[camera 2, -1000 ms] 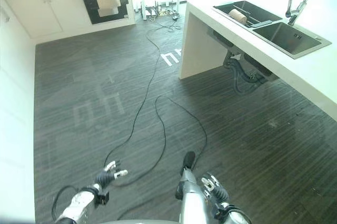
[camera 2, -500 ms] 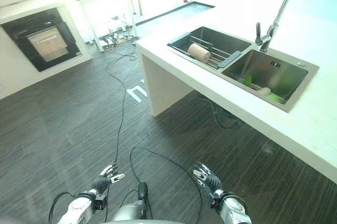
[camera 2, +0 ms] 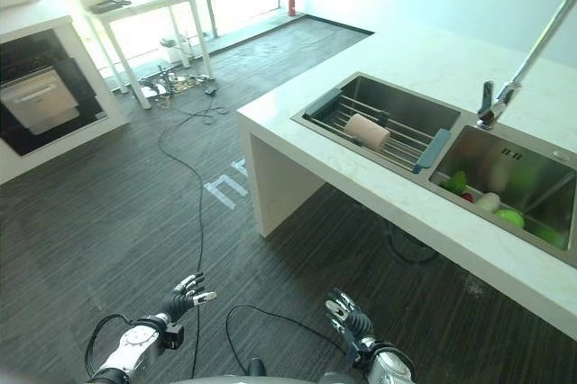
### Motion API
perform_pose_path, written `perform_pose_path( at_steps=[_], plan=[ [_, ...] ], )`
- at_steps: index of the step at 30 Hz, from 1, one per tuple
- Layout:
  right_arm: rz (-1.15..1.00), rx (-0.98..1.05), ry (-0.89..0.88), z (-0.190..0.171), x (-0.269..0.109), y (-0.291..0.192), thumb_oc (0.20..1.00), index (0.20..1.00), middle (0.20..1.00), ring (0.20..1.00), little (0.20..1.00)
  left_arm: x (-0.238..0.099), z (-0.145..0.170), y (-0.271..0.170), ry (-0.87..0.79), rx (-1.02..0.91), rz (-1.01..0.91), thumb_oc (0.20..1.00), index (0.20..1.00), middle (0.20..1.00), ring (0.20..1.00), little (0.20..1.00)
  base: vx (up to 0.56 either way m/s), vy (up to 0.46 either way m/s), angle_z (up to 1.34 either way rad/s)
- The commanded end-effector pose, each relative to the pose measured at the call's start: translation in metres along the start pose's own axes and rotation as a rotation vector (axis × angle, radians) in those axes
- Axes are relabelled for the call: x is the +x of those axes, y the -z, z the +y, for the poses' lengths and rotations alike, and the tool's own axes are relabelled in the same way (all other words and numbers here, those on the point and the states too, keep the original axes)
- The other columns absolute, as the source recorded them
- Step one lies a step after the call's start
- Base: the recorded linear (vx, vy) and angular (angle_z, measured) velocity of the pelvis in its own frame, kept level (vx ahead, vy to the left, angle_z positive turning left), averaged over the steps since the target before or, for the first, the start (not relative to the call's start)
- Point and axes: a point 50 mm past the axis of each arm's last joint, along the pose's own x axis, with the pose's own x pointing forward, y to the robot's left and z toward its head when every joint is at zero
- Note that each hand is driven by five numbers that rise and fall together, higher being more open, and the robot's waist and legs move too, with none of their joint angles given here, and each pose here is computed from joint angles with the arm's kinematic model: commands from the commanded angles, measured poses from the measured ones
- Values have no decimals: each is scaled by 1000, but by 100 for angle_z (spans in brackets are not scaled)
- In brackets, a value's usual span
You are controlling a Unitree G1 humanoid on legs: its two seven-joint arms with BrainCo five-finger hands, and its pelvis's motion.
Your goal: Place the dishes in the dishwasher.
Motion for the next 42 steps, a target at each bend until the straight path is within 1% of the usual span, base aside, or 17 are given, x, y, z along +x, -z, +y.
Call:
perform_pose_path(
  at_steps=[1, 4, 9, 17, 18, 23, 26, 29, 31, 38, 40, 42],
  plan=[
    [-119, -43, -67, 6, 8, -32, 1000, 1000, 1000, 1000, 1000, -1, 13, -22, -37, 4, -93, 1000, 1000, 1000, 1000, 1000, 157, -61, -38],
    [-107, -101, -111, 12, 13, -39, 1000, 1000, 1000, 1000, 1000, -3, 17, -26, -68, -16, -119, 1000, 1000, 1000, 1000, 1000, 65, -143, -86],
    [-109, -73, -115, 15, 18, -45, 1000, 1000, 1000, 1000, 1000, -2, 6, -19, -58, -21, -116, 1000, 1000, 1000, 1000, 1000, 67, -195, -24],
    [-71, -129, -121, 10, 13, -45, 1000, 1000, 1000, 1000, 1000, -5, 5, -21, -84, -126, -154, 1000, 1000, 1000, 1000, 1000, 117, -175, -45],
    [-82, -130, -99, 5, 12, -49, 1000, 1000, 1000, 1000, 1000, -6, 5, -23, -77, -141, -175, 1000, 1000, 1000, 1000, 1000, 254, 129, -67],
    [-94, -131, -68, -2, 12, -55, 1000, 1000, 1000, 1000, 1000, -6, 5, -26, -88, -165, -194, 1000, 1000, 1000, 1000, 1000, 337, 314, -91],
    [-108, -87, -20, -13, 5, -50, 1000, 1000, 1000, 1000, 1000, -3, 10, -28, -87, -146, -194, 1000, 1000, 1000, 1000, 1000, 255, 325, -109],
    [-104, -66, -21, -18, -3, -41, 1000, 1000, 1000, 1000, 1000, -2, 19, -36, -108, -112, -209, 1000, 1000, 1000, 1000, 1000, 179, 288, -31],
    [-108, -48, -7, -19, -4, -38, 1000, 1000, 1000, 1000, 1000, -1, 25, -40, -126, -108, -205, 1000, 1000, 1000, 1000, 1000, 113, 286, -71],
    [-141, 44, 53, -20, -6, -30, 1000, 1000, 1000, 1000, 1000, -3, 22, -28, -111, -79, -153, 1000, 1000, 1000, 1000, 1000, 46, 182, -10],
    [-140, 51, 41, -21, -6, -28, 1000, 1000, 1000, 1000, 1000, -4, 24, -22, -132, -83, -124, 1000, 1000, 1000, 1000, 1000, 74, 179, 2],
    [-127, 28, 10, -14, 0, -31, 1000, 1000, 1000, 1000, 1000, -6, 28, -19, -159, -97, -112, 1000, 1000, 1000, 1000, 1000, 62, 45, -40]
  ],
)
